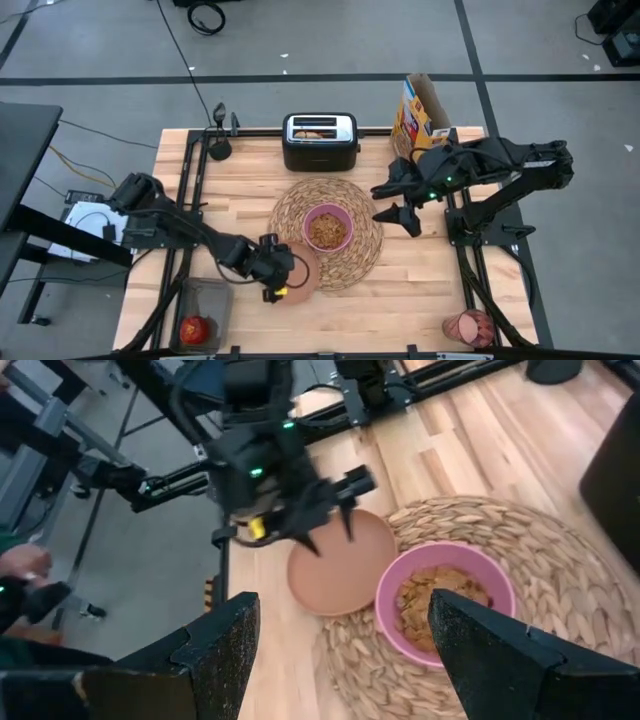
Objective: Arrange a breakfast setting
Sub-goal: Put the brown plate on the brown placemat, then adjust the pink bowl on the brown placemat
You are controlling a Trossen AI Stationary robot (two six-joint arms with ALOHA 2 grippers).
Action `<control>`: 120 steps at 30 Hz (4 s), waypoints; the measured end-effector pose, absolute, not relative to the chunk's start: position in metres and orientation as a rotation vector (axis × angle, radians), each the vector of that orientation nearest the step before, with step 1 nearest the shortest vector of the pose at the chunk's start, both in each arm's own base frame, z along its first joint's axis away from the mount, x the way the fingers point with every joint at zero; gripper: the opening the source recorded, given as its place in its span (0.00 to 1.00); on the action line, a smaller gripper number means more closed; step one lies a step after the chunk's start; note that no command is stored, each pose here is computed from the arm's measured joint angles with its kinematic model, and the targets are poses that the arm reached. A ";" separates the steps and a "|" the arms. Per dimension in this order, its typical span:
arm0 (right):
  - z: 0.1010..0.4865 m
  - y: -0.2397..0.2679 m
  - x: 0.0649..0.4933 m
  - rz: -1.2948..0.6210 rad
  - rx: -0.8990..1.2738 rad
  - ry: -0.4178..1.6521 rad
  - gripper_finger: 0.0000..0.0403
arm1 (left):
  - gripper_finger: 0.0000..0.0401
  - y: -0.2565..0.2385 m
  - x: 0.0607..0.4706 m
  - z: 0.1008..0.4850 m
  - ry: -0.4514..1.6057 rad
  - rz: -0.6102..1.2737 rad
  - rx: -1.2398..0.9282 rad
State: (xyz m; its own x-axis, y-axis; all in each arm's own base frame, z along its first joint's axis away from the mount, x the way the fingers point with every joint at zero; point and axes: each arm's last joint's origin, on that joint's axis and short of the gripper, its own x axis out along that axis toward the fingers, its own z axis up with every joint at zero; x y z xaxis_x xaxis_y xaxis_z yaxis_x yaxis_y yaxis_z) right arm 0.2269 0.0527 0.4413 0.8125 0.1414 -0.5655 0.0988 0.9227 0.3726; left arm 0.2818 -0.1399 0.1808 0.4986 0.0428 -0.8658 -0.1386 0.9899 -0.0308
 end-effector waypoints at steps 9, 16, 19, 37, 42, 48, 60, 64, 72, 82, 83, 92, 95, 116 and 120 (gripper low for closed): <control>0.441 0.058 0.225 0.024 0.421 0.628 0.73 | 0.65 -0.109 0.284 0.165 1.112 0.159 -0.166; 0.441 0.058 0.225 0.019 0.442 0.629 0.73 | 0.65 -0.094 0.290 0.166 1.124 0.179 -0.238; 0.441 0.058 0.225 0.019 0.441 0.629 0.73 | 0.65 -0.087 0.292 0.166 1.118 0.216 -0.272; 0.442 0.058 0.225 0.020 0.440 0.629 0.73 | 0.65 -0.066 0.296 0.171 1.119 0.243 -0.391; 0.441 0.058 0.225 0.026 0.423 0.630 0.73 | 0.65 -0.066 0.292 0.184 1.088 0.221 -0.412; 0.433 0.057 0.226 -0.014 0.367 0.656 0.73 | 0.65 -0.062 0.287 0.215 0.932 0.212 -0.433; 0.285 0.072 0.260 -0.068 0.242 1.034 0.73 | 0.65 -0.054 0.295 0.208 0.877 0.168 -0.202; 0.241 0.072 0.276 -0.073 0.180 1.119 0.73 | 0.65 -0.043 0.296 0.205 0.900 0.122 -0.098; 0.193 0.061 0.310 -0.088 0.106 1.229 0.73 | 0.65 -0.021 0.305 0.194 0.934 0.057 -0.049; 0.185 0.042 0.323 -0.140 0.144 1.211 0.73 | 0.65 -0.014 0.317 0.178 0.929 0.031 -0.020; 0.186 0.039 0.323 -0.146 0.149 1.202 0.73 | 0.65 -0.013 0.317 0.179 0.921 0.034 -0.022; 0.189 0.028 0.325 -0.172 0.170 1.176 0.73 | 0.65 -0.005 0.321 0.177 0.901 0.053 -0.030; 0.190 0.026 0.325 -0.168 0.154 1.183 0.73 | 0.65 -0.001 0.322 0.178 0.886 0.062 -0.037; 0.189 -0.006 0.318 -0.189 0.113 1.259 0.73 | 0.65 0.021 0.324 0.168 0.916 0.147 -0.096; 0.189 -0.005 0.315 -0.174 0.124 1.293 0.73 | 0.65 0.021 0.320 0.170 0.952 0.147 -0.095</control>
